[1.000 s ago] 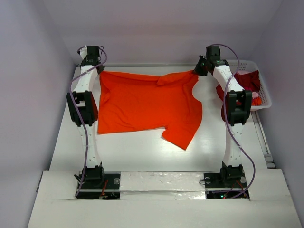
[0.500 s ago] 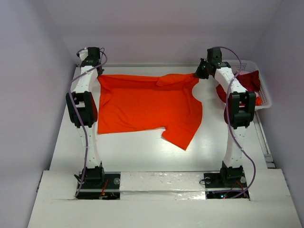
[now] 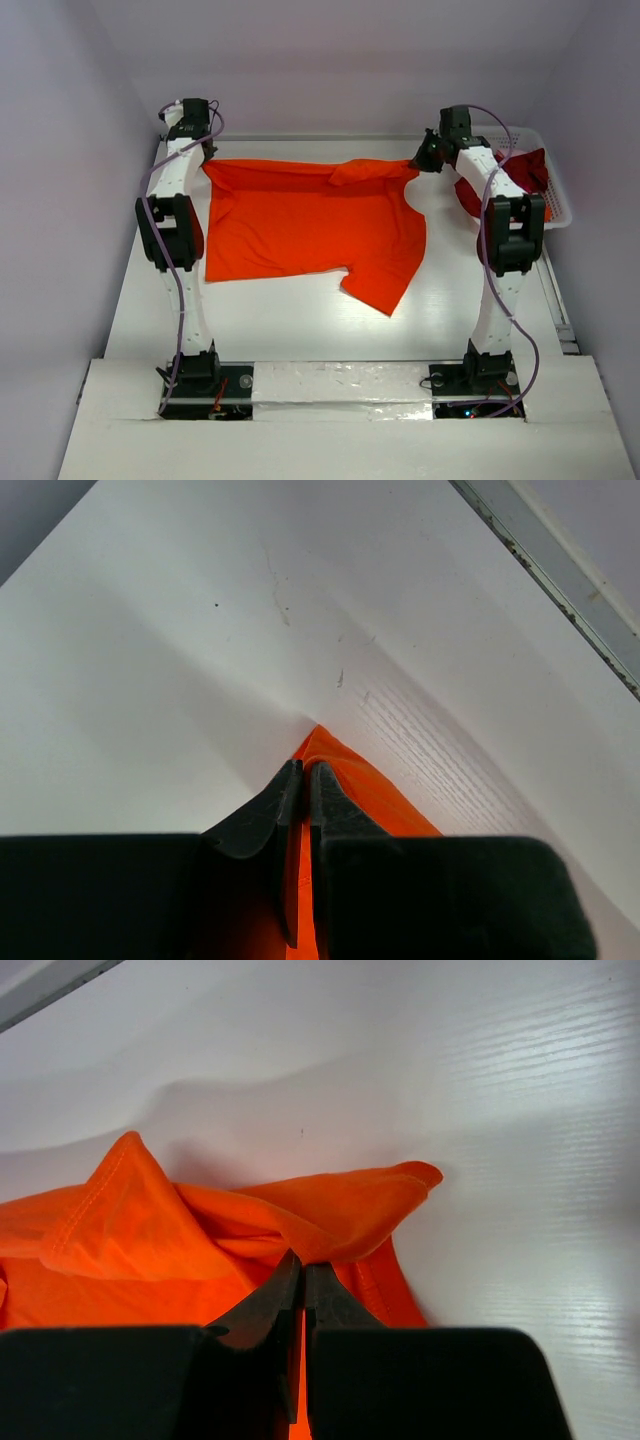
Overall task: Fold and stack the t-shirts
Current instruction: Fold the tshirt
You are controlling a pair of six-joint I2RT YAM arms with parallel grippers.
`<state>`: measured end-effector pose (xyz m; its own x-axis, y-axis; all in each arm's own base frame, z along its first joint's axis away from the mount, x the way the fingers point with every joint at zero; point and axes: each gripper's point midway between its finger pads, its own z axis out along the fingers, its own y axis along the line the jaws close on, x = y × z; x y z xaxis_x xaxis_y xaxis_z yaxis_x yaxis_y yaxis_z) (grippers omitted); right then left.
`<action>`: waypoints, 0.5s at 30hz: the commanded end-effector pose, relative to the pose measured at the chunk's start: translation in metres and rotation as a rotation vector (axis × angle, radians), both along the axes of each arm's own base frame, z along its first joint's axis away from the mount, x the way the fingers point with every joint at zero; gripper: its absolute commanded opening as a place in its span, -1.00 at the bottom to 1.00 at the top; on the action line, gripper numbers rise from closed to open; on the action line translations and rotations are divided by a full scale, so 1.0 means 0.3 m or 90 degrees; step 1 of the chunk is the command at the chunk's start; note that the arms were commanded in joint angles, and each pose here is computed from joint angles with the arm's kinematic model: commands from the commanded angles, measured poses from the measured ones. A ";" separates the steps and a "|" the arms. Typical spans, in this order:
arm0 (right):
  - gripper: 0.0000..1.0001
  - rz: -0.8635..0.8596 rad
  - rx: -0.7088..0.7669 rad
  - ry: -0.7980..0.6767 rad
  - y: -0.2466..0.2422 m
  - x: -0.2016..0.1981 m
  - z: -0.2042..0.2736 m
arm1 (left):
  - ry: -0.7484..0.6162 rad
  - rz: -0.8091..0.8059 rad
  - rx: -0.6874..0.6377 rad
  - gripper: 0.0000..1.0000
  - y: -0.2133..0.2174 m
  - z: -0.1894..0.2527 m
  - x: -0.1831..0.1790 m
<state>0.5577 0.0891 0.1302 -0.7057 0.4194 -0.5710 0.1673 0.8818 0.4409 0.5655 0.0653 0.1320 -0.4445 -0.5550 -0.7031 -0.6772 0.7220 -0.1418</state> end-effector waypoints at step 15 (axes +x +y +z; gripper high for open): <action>-1.00 -0.033 -0.003 -0.047 -0.055 -0.034 0.112 | -0.034 0.026 0.020 -1.00 0.030 0.175 -0.072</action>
